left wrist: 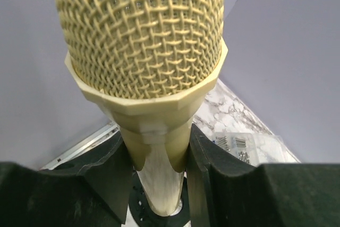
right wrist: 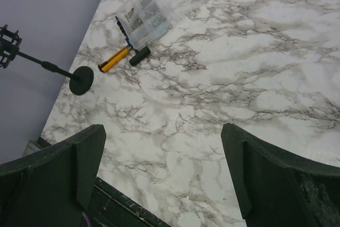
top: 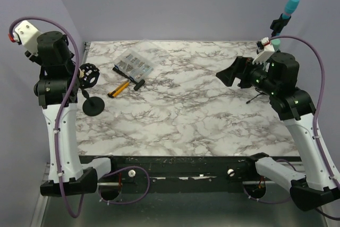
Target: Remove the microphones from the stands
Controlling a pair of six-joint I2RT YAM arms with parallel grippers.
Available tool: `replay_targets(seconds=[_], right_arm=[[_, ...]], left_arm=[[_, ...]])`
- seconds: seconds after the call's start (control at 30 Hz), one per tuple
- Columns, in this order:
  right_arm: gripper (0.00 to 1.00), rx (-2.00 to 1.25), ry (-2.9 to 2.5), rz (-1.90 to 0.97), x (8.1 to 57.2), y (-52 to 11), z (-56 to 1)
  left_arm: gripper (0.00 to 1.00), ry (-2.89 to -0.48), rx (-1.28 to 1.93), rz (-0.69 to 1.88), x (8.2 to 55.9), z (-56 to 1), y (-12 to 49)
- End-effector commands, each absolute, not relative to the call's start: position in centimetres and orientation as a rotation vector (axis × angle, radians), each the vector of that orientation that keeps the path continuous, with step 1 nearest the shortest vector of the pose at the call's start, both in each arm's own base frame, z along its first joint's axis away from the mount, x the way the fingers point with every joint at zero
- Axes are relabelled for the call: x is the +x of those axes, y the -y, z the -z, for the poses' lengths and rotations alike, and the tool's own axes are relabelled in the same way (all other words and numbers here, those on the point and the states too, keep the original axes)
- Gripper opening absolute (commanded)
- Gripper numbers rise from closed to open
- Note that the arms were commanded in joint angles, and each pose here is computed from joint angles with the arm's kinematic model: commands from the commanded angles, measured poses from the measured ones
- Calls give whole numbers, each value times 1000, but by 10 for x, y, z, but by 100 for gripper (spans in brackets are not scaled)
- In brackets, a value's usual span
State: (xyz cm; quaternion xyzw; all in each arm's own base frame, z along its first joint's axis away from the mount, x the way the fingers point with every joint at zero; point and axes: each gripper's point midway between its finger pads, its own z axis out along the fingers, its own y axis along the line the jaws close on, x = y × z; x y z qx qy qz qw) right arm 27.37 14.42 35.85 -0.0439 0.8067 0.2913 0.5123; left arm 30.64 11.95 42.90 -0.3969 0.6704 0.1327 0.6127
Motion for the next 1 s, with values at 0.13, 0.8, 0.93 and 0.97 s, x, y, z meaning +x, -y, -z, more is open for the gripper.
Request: replay_targets(seconds=[0.13, 0.8, 0.93, 0.97], right_arm=[[100, -128, -1932, -734, 278, -151, -367], [100, -77, -1996, -764, 287, -157, -359], [100, -56, -1995, -758, 286, -155, -362], [100, -55, -1991, -757, 285, -154, -362]], left_arm=[[0, -1372, -768, -264, 256, -510, -108], [0, -1612, -17, 562, 253, -521, 86], [0, -1726, 69, 672, 265, -491, 127], [0, -1762, 94, 695, 268, -481, 138]])
